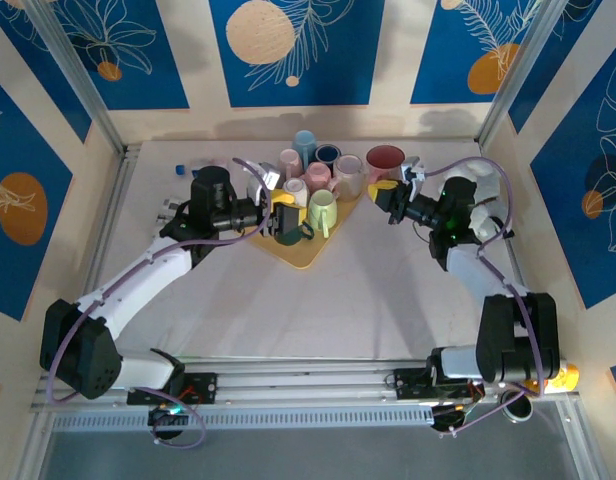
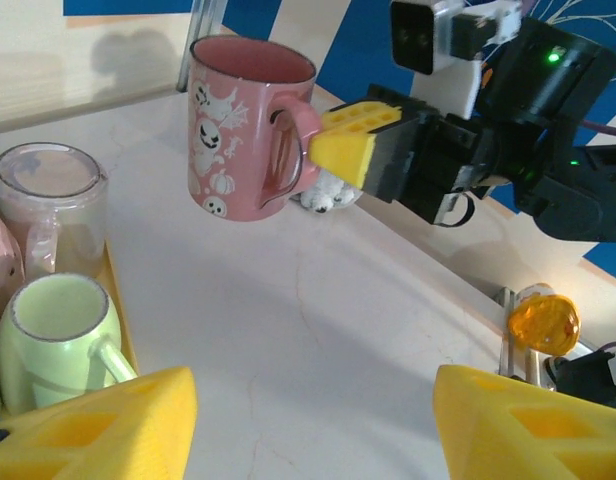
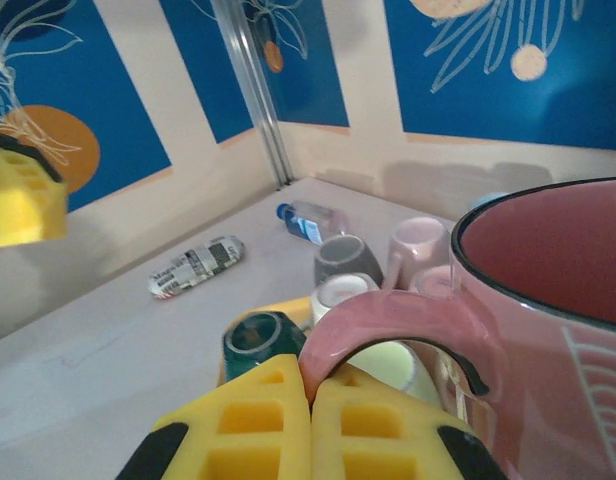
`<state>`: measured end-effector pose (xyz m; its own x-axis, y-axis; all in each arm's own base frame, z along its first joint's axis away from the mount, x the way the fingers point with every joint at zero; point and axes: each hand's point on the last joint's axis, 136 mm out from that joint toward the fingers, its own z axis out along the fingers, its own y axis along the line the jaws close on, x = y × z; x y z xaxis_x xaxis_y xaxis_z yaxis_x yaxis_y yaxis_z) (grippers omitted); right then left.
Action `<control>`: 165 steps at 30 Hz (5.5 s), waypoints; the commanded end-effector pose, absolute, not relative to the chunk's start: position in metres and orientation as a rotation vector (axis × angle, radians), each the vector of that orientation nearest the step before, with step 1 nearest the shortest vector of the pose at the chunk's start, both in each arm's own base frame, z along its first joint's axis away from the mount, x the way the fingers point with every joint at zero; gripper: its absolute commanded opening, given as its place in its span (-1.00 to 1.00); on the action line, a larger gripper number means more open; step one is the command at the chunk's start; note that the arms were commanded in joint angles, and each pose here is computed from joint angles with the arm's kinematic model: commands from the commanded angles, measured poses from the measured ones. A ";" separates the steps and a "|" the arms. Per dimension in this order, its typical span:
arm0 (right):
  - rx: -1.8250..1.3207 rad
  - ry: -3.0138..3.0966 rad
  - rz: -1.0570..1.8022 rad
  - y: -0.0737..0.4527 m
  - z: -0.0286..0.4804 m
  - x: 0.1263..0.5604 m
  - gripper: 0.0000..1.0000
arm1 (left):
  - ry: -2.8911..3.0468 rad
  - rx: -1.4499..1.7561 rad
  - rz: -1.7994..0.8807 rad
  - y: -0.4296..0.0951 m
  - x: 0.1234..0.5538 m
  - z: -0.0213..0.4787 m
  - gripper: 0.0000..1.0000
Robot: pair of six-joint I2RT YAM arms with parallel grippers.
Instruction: Turn the mug right side up
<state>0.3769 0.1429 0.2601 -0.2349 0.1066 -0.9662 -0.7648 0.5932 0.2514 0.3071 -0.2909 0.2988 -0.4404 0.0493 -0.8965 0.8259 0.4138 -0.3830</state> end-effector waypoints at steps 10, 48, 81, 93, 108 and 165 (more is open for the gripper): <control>-0.557 1.454 0.701 0.109 0.256 0.436 -1.00 | 1.842 0.766 -1.037 -0.279 0.319 0.280 0.32; -0.425 1.509 0.687 0.081 0.167 0.555 -1.00 | 1.866 0.762 -1.000 -0.266 0.329 0.266 0.34; -0.278 1.828 0.701 0.086 0.207 0.453 -0.16 | 2.006 0.537 -0.885 -0.236 0.332 0.260 0.37; -0.818 2.058 0.891 0.200 0.220 0.314 -0.13 | 2.374 0.078 -0.849 -0.196 0.314 0.209 0.35; -1.151 2.214 0.742 0.271 0.170 0.334 -0.02 | 2.430 -0.075 -1.036 -0.179 0.280 0.189 0.36; -1.355 2.362 0.428 0.313 0.087 0.396 -0.88 | 2.459 -0.329 -1.009 -0.146 0.269 0.181 0.25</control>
